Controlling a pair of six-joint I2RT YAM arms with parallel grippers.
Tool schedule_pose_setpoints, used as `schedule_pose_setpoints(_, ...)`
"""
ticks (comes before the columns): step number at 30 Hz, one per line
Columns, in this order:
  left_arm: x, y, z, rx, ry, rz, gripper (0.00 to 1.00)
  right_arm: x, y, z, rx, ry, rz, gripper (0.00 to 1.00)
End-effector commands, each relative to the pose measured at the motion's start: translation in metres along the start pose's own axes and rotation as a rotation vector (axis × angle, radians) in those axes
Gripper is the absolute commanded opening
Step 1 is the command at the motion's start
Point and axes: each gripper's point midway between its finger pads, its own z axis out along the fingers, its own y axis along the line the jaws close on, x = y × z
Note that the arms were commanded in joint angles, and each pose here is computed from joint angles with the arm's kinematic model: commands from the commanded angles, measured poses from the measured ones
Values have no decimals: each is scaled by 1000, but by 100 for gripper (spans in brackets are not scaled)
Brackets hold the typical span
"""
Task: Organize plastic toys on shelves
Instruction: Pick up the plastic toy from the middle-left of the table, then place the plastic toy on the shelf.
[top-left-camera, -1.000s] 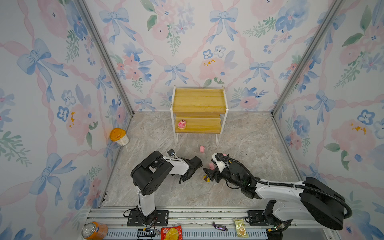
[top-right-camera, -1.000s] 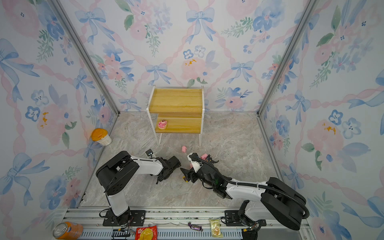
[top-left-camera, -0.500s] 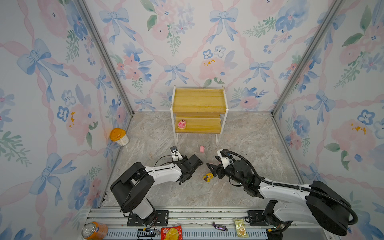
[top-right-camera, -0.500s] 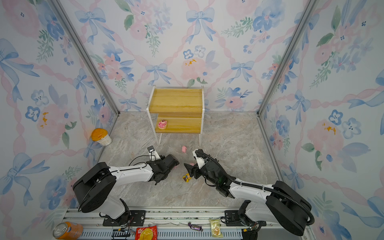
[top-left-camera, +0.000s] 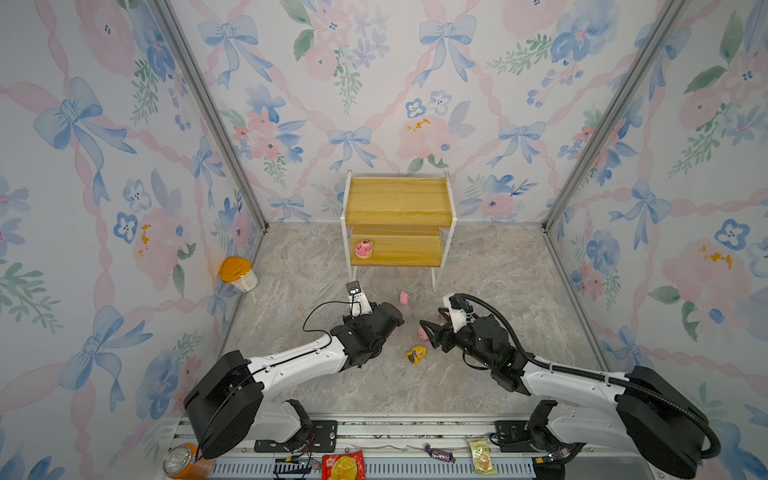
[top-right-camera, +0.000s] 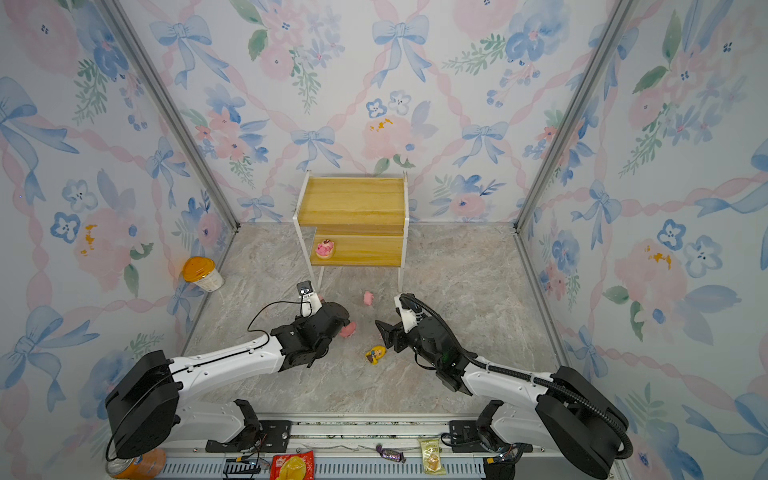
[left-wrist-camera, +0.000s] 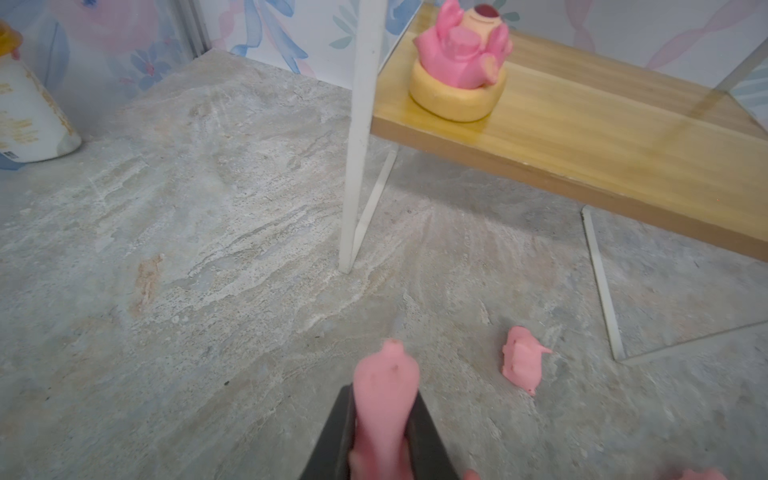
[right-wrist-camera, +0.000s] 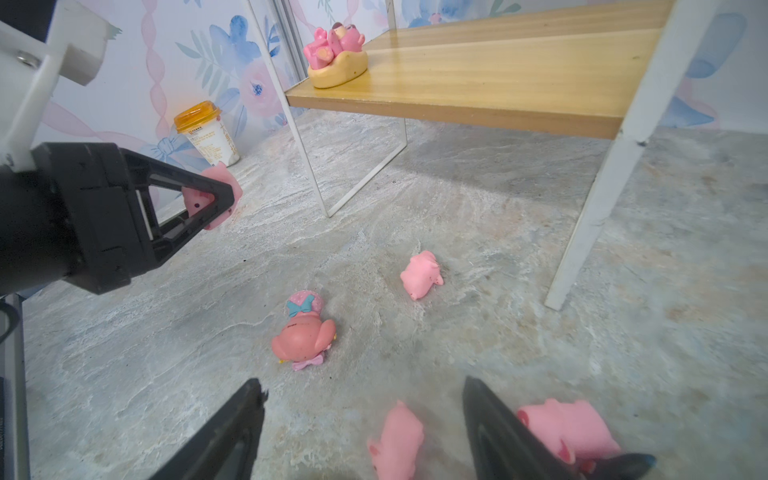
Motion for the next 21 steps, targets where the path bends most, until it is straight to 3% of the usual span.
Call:
schedule_pose_setpoints(1,3,-14,-10,82,11,95,20,-1,-13,-8,44,-12,40,78)
schedule_pose_setpoints(7,10,-27,-23,258,13,105,21,-8,-23,-17,78,-46,57,77)
schedule_pose_setpoints(13,-3,-48,-38,395,-21,162,22,-13,-31,-25,105,-70,61,78)
schedule_pose_setpoints(21,-20,-59,-41,496,-46,209,24,-16,-23,-29,61,-70,40,78)
